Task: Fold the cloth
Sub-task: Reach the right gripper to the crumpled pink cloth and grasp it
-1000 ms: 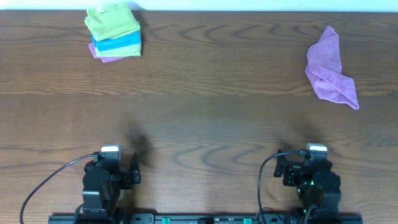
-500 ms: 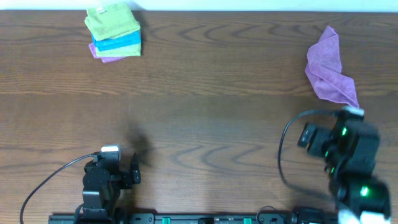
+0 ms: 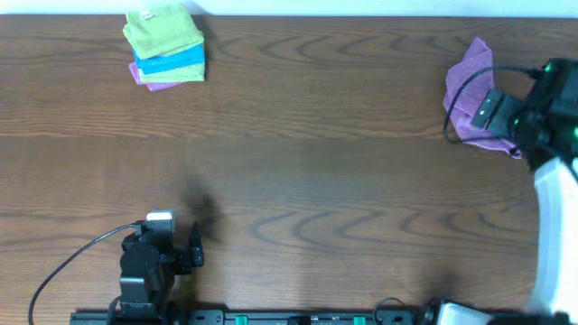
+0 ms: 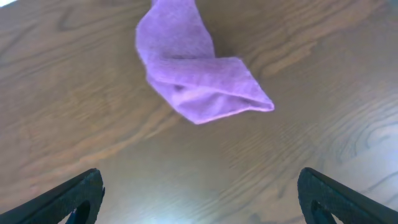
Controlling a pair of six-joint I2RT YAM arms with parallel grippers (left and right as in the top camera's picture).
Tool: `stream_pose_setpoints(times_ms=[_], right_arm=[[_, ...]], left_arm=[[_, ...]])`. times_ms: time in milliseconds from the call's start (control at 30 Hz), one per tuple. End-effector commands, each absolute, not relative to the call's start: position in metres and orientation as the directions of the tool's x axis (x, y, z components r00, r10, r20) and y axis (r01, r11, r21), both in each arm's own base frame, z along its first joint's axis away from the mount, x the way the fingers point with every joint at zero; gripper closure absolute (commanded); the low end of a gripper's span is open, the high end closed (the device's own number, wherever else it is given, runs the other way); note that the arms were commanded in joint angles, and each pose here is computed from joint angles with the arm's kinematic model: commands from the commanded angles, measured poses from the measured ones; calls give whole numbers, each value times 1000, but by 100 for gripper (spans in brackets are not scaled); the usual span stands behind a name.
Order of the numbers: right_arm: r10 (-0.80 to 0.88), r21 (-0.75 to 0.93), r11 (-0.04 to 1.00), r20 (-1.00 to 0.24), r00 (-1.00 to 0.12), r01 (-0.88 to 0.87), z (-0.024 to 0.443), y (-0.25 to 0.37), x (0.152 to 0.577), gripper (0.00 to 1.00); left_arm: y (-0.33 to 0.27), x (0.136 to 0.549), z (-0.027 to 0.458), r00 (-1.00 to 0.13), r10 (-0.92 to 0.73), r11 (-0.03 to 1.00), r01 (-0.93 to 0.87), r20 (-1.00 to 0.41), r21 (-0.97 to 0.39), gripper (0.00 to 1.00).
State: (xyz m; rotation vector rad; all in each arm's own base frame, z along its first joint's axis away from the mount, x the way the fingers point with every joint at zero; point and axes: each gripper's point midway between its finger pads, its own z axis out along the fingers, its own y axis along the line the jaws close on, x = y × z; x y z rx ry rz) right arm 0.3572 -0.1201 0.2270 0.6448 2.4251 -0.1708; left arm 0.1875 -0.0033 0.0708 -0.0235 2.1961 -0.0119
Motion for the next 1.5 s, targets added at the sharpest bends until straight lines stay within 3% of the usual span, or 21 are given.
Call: stream_pose_setpoints(times_ms=[0,233,400,567,767,1133,1167,1333,1467], right_arm=[[468,46,835,-584,-663,548,221,-142,374,1],[381,38,894,-589,-712,447,189,-155,431,1],[372,43,894,-624,-687,446,174,-164,457,1],[340,43,916,-612,-714,399,152,-162,471,1],[307,63,941,-569,-763,331,94,-157,494,2],[217,41,973,-485,-847,226,37,-135,498,10],[216,41,974,-483,-849,225,35,-135,498,13],[216,40,973,-491,-844,225,36,-136,500,51],[215,40,974,-494,-842,225,37,-136,500,71]], left_arm=[[-3,183,62,-610,0,1000,-4,-793,3,5],[-2,183,62,-610,0,1000,-4,-793,4,5],[-2,183,62,-610,0,1000,-4,-793,4,5],[-2,183,62,-610,0,1000,-4,-793,4,4],[-2,183,62,-610,0,1000,-4,-793,4,5],[-3,183,62,-610,0,1000,-4,-793,3,4],[-2,183,62,-610,0,1000,-4,-793,4,5],[-2,183,62,-610,0,1000,-4,-793,4,4],[-2,183,62,-610,0,1000,-4,-793,4,5]])
